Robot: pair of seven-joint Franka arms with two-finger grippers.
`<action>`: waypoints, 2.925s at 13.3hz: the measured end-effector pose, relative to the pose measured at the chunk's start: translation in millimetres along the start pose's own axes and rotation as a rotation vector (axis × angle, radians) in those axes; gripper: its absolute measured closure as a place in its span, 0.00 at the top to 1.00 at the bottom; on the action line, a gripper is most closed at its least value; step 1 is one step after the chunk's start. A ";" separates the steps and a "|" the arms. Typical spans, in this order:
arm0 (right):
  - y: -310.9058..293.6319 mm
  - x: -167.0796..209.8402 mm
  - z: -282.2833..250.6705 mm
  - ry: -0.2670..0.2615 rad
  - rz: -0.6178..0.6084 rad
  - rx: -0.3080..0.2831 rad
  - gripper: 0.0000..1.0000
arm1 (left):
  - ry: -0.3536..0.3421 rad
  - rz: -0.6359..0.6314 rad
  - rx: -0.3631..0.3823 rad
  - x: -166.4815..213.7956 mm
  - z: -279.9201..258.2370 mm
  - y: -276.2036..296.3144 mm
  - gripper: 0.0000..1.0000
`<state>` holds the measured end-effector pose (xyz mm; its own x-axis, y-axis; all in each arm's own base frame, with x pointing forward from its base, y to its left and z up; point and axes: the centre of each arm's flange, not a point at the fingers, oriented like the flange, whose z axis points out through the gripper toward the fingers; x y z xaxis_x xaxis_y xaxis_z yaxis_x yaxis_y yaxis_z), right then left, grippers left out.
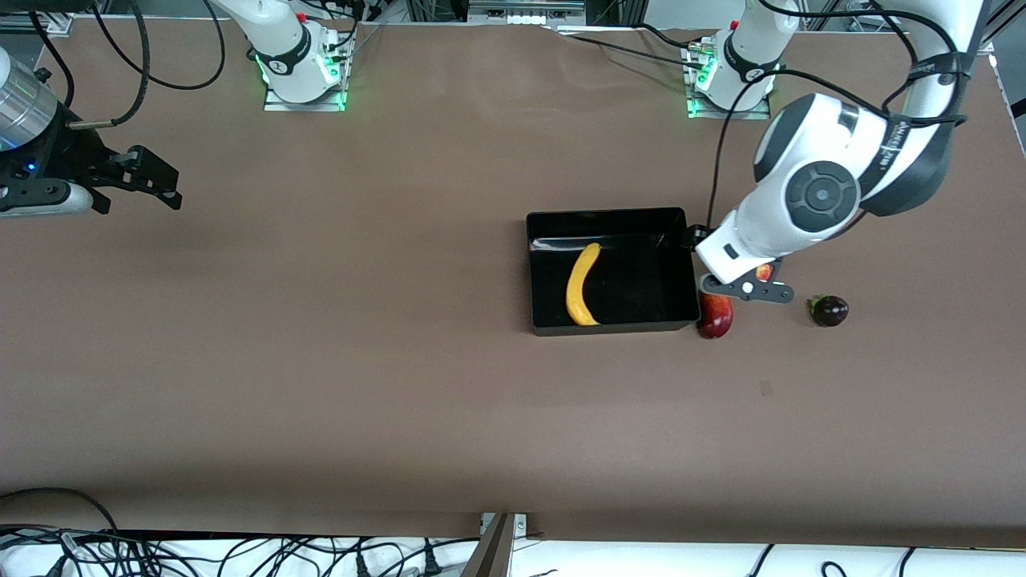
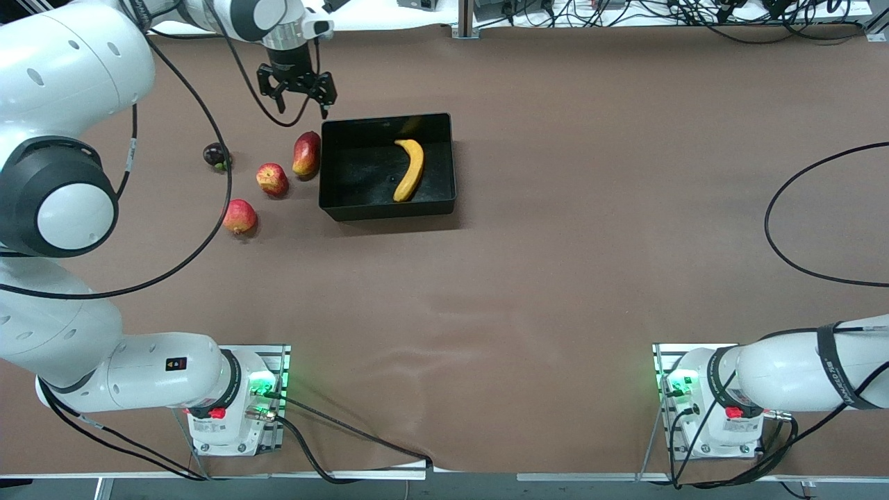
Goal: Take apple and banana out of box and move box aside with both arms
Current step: 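Move the left gripper into the tray over the yellow banana, then grasp the yellow banana with the left gripper and lift it out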
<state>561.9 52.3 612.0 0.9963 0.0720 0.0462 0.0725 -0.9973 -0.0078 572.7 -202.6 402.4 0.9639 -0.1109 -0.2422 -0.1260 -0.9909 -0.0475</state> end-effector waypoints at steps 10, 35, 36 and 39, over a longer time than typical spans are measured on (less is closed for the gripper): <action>-0.5 0.0 0.0 0.000 -0.001 0.000 1.00 | 0.045 0.019 -0.106 25.0 60.7 148.0 1.00; -0.5 0.0 -0.1 0.000 -0.001 0.000 1.00 | -0.062 0.000 -0.161 47.8 202.9 186.9 0.35; -0.5 0.0 -0.1 0.000 -0.001 0.000 1.00 | -0.063 -0.003 -0.157 49.1 197.0 183.7 0.35; -0.6 0.0 0.0 0.000 -0.001 0.000 1.00 | -0.067 -0.034 -0.128 53.5 150.4 153.2 0.35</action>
<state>561.8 52.8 612.1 0.9963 0.0730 0.0459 0.0734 -0.9973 -0.0078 569.6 -348.9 236.4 0.9486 -0.0760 -0.3073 -0.0585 -0.9961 0.0659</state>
